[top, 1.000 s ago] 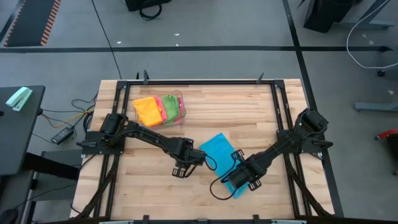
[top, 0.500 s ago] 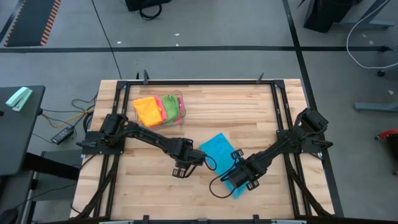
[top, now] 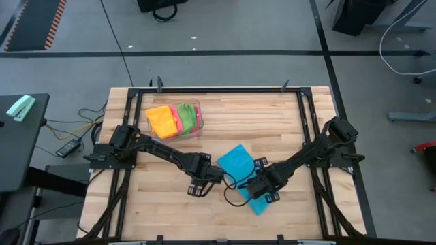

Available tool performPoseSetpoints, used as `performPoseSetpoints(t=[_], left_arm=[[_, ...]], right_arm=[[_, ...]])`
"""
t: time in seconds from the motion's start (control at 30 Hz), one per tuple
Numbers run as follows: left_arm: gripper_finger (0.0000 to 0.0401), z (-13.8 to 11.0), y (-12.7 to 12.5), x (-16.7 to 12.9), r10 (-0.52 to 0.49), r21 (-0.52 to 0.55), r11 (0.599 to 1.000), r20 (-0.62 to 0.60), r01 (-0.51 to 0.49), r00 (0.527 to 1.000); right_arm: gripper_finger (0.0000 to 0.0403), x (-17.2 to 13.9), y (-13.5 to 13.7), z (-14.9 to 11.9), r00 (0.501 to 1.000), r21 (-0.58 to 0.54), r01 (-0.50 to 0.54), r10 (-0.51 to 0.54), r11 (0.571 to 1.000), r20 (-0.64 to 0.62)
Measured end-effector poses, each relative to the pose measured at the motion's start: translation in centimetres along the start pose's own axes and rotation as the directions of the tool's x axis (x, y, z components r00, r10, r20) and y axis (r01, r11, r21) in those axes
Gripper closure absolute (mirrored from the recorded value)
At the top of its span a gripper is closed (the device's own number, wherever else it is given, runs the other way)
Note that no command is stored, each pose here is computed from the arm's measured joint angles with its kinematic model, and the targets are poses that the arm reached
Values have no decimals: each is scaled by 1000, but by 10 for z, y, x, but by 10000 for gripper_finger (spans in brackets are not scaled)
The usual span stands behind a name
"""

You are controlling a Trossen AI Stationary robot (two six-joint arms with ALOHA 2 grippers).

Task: Fold microfiber towels
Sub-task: Fold the blue microfiber towel

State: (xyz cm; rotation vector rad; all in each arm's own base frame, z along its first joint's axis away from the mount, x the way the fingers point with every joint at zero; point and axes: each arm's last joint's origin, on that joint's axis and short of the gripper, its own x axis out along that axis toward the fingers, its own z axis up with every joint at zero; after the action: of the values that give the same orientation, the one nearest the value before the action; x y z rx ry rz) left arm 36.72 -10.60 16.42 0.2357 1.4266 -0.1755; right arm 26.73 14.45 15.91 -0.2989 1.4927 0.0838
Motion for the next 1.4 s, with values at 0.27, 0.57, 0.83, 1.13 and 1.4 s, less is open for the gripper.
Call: performPoseSetpoints(t=[0.27, 0.57, 0.83, 1.13, 1.4], left_arm=[[294, 0, 0, 0, 0, -6, 1000, -4, 0, 1000], [294, -1, 0, 0, 0, -7, 1000, -11, 0, 1000], [294, -1, 0, 0, 0, -5, 1000, -10, 0, 1000], [294, -1, 0, 0, 0, -2, 1000, -12, 0, 1000], [294, -2, 0, 0, 0, -1, 1000, -21, 0, 1000]], right_arm=[[231, -20, 19, 11, 993, -25, -26, 29, 999, 116], [233, -33, 65, -9, 874, -36, 114, -83, 993, 479], [268, -7, 70, -34, 645, -26, -86, 76, 996, 760], [296, 22, 54, -45, 521, -20, -122, 81, 992, 850], [308, 42, 56, -35, 485, -87, -94, 123, 992, 866]])
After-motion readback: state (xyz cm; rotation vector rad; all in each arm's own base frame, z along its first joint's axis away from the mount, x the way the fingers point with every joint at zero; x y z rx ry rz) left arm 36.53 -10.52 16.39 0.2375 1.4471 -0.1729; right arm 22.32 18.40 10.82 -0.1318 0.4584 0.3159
